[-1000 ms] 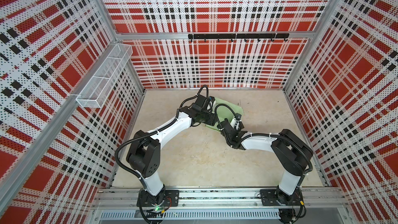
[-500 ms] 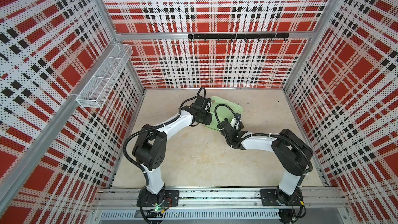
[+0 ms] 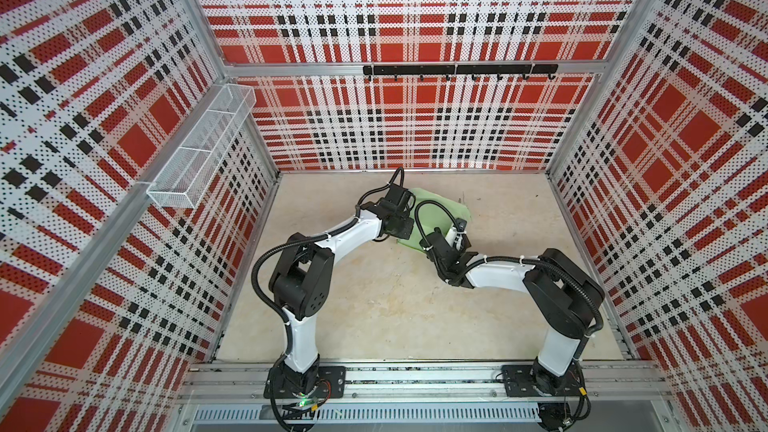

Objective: Fold the paper box

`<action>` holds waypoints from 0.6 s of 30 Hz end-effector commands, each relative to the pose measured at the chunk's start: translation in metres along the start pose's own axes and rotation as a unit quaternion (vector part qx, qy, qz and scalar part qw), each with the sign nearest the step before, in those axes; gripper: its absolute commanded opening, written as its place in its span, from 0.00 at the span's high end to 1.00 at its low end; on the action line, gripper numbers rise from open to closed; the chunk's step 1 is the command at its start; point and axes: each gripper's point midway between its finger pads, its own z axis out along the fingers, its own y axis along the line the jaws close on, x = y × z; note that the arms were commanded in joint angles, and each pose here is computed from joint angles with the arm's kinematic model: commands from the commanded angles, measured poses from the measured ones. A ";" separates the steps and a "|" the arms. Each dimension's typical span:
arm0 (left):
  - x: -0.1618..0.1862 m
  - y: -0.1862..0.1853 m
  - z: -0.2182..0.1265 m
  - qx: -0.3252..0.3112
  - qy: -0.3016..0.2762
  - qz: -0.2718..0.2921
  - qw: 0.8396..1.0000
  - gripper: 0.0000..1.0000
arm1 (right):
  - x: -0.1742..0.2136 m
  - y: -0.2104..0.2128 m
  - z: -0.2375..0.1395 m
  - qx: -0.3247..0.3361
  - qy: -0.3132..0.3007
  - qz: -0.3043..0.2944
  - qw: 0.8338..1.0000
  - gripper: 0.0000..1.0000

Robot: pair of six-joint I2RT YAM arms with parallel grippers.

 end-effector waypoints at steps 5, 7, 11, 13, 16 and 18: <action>0.008 -0.010 0.007 -0.017 0.008 0.009 1.000 0.99 | -0.002 0.019 -0.001 -0.028 -0.002 0.015 0.999 1.00; 0.011 -0.012 0.009 -0.016 0.011 0.008 1.000 0.94 | -0.003 0.020 -0.002 -0.030 -0.002 0.016 0.999 1.00; 0.022 -0.009 0.018 -0.028 0.020 0.011 0.999 0.87 | -0.003 0.021 -0.002 -0.031 -0.002 0.019 0.999 1.00; 0.029 -0.009 0.024 -0.027 0.027 0.005 0.999 0.87 | 0.000 0.020 0.000 -0.030 0.002 0.019 0.999 1.00; 0.040 -0.014 0.034 -0.018 0.043 0.000 0.999 0.87 | 0.008 0.019 0.004 -0.030 0.012 0.017 0.999 1.00; 0.047 -0.013 0.041 -0.023 0.052 0.000 0.998 0.84 | 0.014 0.020 0.008 -0.032 0.023 0.016 0.999 1.00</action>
